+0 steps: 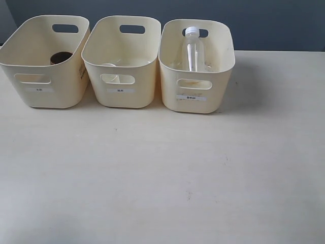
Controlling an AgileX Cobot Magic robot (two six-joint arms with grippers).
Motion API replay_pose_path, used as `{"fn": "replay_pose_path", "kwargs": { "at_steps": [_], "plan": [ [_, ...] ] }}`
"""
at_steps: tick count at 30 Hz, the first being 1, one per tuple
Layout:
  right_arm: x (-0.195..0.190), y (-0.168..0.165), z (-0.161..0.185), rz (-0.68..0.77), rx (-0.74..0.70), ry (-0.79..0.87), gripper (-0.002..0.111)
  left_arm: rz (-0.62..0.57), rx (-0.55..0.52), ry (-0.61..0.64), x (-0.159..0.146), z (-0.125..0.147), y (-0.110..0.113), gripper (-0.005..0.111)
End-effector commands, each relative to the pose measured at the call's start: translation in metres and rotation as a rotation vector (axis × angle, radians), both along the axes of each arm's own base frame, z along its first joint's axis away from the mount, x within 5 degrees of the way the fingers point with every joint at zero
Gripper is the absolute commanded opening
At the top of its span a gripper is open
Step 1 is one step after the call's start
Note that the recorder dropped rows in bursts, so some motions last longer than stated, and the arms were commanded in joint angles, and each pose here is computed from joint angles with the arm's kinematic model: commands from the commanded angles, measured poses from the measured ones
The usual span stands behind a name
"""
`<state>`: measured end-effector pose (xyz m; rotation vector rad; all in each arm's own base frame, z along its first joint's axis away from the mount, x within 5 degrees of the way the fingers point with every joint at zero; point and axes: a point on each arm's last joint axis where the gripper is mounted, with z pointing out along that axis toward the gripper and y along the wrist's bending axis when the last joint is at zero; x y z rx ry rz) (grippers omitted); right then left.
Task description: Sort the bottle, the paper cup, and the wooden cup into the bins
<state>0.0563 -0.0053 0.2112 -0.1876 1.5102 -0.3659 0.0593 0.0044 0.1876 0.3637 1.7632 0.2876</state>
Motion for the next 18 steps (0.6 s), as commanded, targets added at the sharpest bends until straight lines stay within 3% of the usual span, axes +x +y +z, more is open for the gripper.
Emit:
{"fn": "replay_pose_path", "kwargs": {
  "at_steps": [1,7,18],
  "plan": [
    [0.0001,0.0016,-0.0037,0.016,0.009,0.035,-0.001,-0.010,-0.004,-0.010,0.0000,0.0004,-0.0008,0.000],
    [-0.0003,-0.0017,-0.0074,-0.014,0.286,0.043,-0.001,-0.010,-0.004,-0.010,0.0000,0.0004,-0.0008,0.000],
    [-0.0003,-0.0017,-0.0077,-0.013,0.372,0.036,-0.001,-0.010,-0.004,-0.010,0.0000,0.0004,-0.0008,0.000]
  ]
}}
